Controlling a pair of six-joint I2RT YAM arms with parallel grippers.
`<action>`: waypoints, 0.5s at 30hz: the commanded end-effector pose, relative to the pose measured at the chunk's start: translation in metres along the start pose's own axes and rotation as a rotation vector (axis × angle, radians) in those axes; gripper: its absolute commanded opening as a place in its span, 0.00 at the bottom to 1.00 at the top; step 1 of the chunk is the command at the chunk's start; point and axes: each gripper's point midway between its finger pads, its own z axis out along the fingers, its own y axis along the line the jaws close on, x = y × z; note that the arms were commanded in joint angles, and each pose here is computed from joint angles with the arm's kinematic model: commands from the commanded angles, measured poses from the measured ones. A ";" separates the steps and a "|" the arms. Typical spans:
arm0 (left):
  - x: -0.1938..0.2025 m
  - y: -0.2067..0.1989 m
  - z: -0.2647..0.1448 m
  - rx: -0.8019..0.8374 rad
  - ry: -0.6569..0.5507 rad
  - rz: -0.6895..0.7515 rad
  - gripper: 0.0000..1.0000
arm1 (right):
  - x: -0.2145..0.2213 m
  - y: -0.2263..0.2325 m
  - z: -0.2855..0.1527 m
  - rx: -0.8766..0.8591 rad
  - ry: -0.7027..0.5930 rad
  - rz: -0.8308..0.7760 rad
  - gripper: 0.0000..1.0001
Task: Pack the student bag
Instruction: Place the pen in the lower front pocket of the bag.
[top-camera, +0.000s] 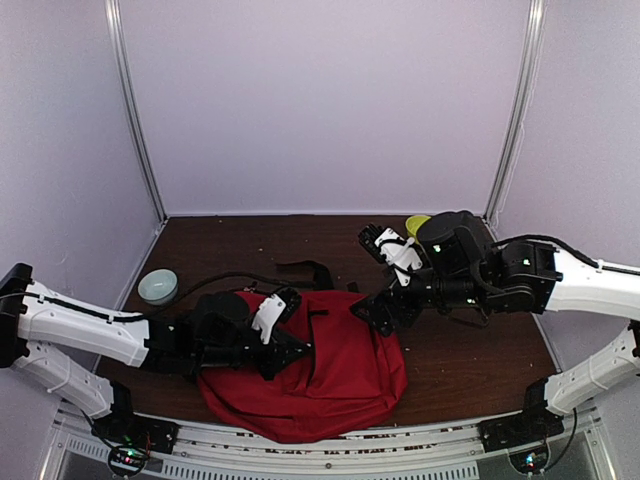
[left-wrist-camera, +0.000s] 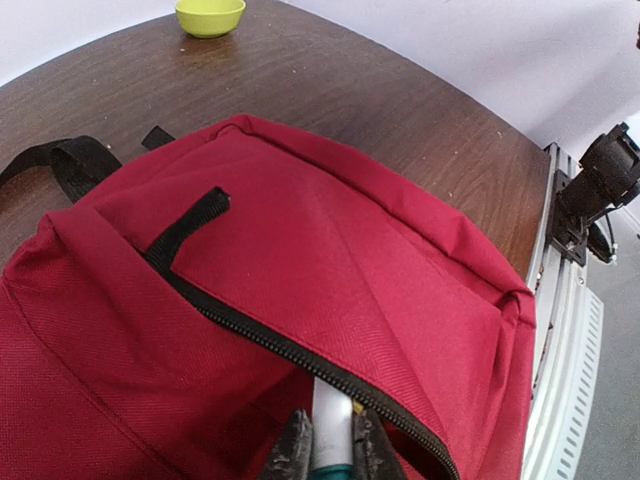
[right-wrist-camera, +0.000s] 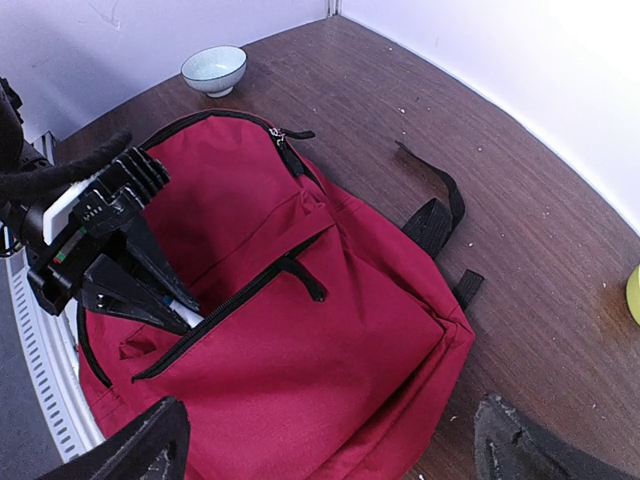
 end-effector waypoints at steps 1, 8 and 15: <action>0.011 -0.003 0.003 0.010 0.045 0.007 0.13 | -0.006 -0.003 -0.004 0.003 -0.027 0.017 1.00; 0.023 -0.011 0.011 0.062 0.087 0.005 0.16 | -0.005 -0.003 -0.003 0.000 -0.023 0.019 1.00; 0.021 -0.022 0.015 0.109 0.097 0.011 0.19 | -0.006 -0.002 -0.004 -0.001 -0.022 0.019 1.00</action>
